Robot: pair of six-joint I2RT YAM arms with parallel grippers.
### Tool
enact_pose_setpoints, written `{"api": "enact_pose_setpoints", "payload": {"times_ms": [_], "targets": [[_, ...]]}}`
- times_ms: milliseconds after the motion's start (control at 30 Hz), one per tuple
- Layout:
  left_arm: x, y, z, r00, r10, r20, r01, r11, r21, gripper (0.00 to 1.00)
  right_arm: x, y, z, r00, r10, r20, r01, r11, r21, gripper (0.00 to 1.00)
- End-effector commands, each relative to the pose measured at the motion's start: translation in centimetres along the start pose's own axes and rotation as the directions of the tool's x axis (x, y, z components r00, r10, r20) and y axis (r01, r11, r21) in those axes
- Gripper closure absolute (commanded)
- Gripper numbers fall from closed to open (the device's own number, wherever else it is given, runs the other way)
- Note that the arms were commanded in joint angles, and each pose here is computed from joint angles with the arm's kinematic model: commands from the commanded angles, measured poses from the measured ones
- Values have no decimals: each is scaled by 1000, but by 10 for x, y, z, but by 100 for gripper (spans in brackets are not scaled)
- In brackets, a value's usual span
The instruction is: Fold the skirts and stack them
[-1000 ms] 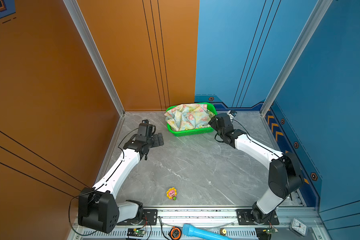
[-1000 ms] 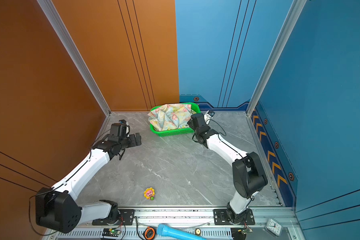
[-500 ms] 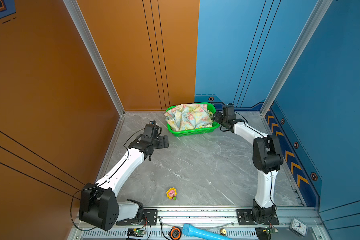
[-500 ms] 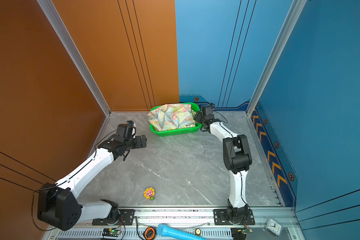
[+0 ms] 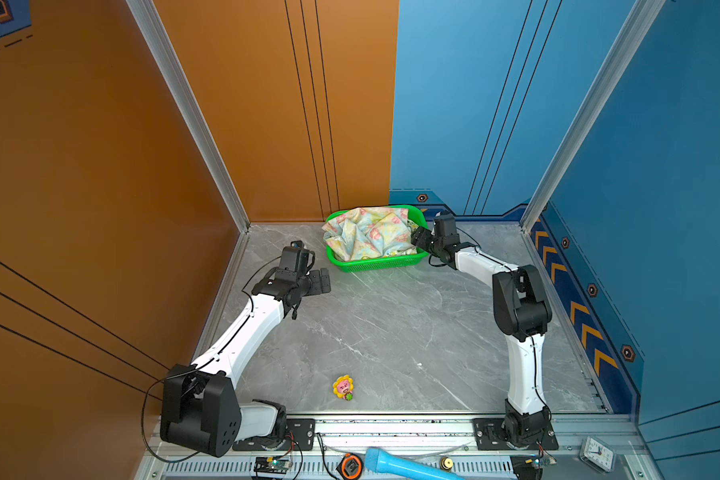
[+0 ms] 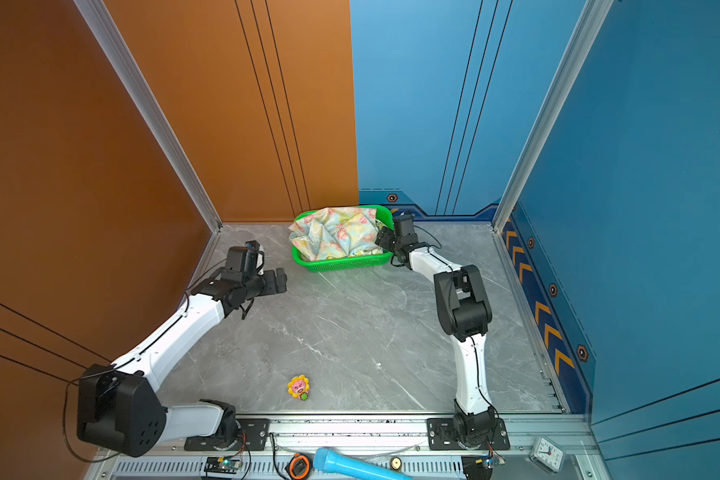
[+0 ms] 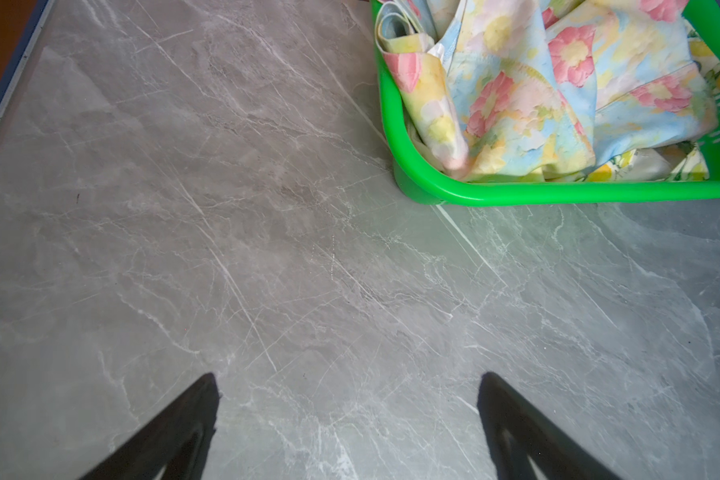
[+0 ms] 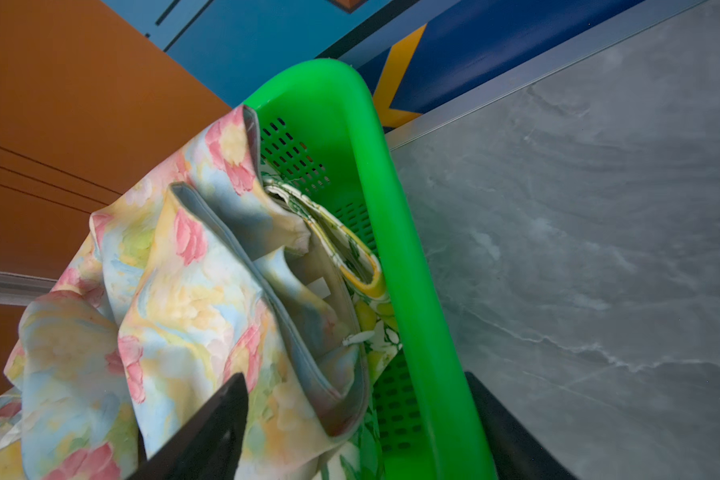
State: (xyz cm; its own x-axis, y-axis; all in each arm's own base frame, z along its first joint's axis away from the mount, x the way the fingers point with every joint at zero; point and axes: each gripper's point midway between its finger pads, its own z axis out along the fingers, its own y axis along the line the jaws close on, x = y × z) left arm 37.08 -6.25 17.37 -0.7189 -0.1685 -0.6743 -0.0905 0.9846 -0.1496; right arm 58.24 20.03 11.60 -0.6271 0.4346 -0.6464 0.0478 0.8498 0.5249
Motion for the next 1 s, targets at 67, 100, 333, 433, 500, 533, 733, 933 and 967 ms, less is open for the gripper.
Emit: {"api": "enact_pose_setpoints", "payload": {"times_ms": [67, 100, 333, 433, 500, 533, 733, 933, 967], "targets": [[-5, 11, -3, 999, -44, 18, 44, 999, -17, 1, 42, 70, 4, 999, -47, -12, 45, 993, -111, 22], [-5, 15, -2, 998, -53, 17, 54, 998, -26, 1, 51, 83, 5, 998, -57, -18, 54, 990, -128, 21], [-8, 35, 0, 994, -107, 24, 109, 992, -69, 1, 97, 165, 17, 995, -95, -35, 85, 971, -222, 19], [-7, 39, 0, 994, -106, 26, 108, 990, -86, 1, 90, 173, 18, 996, -82, -27, 73, 967, -245, 18], [-6, 41, 1, 994, -104, 26, 106, 989, -99, 1, 79, 174, 11, 995, -92, -21, 84, 963, -256, 18], [-6, 42, 2, 994, -102, 25, 104, 989, -104, 1, 74, 172, 6, 995, -99, -18, 91, 963, -254, 18], [-6, 42, 14, 994, -105, 7, 105, 986, -127, 0, 50, 128, -39, 997, -77, 5, 76, 967, -242, 17], [-37, 10, 26, 999, -25, 25, 27, 995, -98, 0, 45, 85, -98, 986, -168, 1, 166, 972, -167, 17], [-43, 2, 30, 1000, 2, 27, 1, 995, -96, 0, 46, 77, -108, 982, -187, 0, 185, 971, -149, 17]]}}
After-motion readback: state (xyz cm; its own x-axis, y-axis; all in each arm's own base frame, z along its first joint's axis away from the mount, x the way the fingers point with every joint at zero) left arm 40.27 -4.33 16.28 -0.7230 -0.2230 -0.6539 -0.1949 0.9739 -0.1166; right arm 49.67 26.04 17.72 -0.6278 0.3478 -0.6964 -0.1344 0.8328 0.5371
